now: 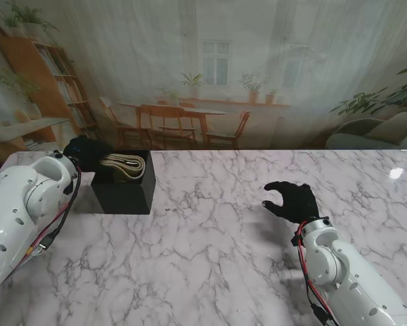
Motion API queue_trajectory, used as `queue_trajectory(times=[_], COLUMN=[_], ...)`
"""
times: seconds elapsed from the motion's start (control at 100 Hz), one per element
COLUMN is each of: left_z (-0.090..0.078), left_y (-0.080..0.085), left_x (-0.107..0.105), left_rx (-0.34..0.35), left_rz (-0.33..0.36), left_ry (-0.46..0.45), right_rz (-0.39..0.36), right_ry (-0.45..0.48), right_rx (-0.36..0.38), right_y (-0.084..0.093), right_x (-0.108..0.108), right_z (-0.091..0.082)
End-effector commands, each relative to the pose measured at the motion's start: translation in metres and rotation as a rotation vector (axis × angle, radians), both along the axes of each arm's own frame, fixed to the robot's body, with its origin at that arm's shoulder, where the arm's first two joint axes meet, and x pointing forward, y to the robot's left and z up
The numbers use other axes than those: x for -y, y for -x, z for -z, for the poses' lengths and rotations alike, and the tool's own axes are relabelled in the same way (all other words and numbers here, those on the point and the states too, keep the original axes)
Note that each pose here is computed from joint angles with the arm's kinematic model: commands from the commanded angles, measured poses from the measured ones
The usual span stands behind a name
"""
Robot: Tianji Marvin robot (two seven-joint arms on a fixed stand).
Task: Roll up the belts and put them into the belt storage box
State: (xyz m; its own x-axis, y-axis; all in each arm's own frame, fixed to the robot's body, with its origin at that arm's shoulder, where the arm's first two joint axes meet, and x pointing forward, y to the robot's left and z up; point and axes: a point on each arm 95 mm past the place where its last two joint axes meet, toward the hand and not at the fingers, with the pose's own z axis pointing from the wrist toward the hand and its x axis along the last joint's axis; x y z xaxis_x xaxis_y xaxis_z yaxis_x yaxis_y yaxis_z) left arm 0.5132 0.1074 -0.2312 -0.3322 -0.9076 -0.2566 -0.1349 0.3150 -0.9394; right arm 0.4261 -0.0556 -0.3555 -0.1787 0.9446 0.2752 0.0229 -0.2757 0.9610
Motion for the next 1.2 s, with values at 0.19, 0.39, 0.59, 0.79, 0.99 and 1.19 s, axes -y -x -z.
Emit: queue_trajectory(times=[0.19, 0.39, 0.59, 0.79, 0.99, 1.19], left_z=[0.006, 0.006, -0.002, -0.012, -0.030, -0.062], left_y=[-0.003, -0.001, 0.004, 0.007, 0.020, 0.053], left_x=[0.004, 0.001, -0.003, -0.004, 0.002, 0.016], left_rx=[-0.055, -0.064, -0.039, -0.020, 0.094, 0.262], left_rz=[-0.008, -0.017, -0.015, -0.002, 0.058, 0.186], left_ry=[-0.033, -0.060, -0.056, -0.059, -0.024, 0.097], right_rz=[0.002, 0.000, -0.001, -0.001, -0.002, -0.014], right_ry=[0.007, 0.007, 0.009, 0.008, 0.000, -0.029], right_rx=[-0.002, -0.003, -0.004, -0.003, 0.005, 0.023], right_y=[0.001, 0.001, 0.001, 0.001, 0.002, 0.009], right_x=[0.000, -0.001, -0.001, -0.001, 0.000, 0.000], right_z=[0.001, 0.001, 0.002, 0.001, -0.003, -0.011])
